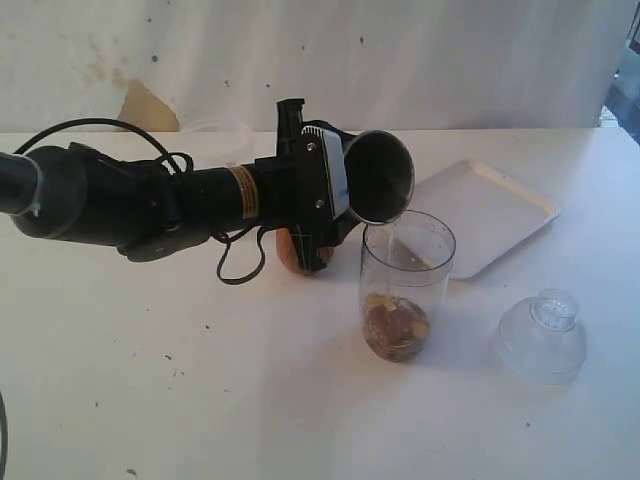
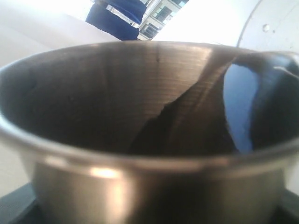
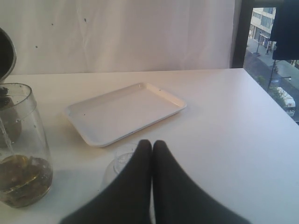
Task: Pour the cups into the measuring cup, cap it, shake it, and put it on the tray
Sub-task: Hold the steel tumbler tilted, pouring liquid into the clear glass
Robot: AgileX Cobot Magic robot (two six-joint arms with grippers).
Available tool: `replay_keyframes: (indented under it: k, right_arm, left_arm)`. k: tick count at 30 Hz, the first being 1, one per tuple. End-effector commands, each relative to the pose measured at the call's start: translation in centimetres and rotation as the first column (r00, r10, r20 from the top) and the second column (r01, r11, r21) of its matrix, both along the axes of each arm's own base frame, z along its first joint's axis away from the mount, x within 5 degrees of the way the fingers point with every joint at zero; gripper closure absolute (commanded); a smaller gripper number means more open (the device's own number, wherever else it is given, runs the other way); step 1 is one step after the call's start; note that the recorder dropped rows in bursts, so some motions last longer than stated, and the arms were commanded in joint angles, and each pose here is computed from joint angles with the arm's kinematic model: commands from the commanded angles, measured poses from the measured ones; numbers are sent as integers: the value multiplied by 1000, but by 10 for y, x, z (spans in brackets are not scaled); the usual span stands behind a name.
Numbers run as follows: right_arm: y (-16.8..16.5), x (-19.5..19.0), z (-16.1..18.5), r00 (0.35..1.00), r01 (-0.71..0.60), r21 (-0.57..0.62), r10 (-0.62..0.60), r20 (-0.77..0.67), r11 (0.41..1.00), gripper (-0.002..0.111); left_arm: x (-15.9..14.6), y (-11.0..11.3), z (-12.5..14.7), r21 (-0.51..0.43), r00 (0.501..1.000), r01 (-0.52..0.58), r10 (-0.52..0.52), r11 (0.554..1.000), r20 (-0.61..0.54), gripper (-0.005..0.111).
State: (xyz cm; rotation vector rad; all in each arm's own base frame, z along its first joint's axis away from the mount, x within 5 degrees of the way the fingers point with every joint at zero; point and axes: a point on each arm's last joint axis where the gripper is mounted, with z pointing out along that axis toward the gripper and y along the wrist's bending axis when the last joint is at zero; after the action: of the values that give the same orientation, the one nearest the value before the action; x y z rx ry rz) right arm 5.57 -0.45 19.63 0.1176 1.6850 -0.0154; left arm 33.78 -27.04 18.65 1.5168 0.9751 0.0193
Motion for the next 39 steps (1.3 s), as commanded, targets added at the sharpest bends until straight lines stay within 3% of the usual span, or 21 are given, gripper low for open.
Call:
replay_keyframes:
  k: [1, 39]
  right_arm:
    - [0, 0, -1, 1000, -2, -2, 2, 3, 1000, 108]
    - [0, 0, -2, 1000, -3, -10, 3, -2, 1000, 108]
  left_arm:
    - [-1, -1, 8, -11, 1000, 11, -11, 1000, 29, 107]
    - [-2, -2, 8, 64, 989, 42, -50, 997, 136, 107]
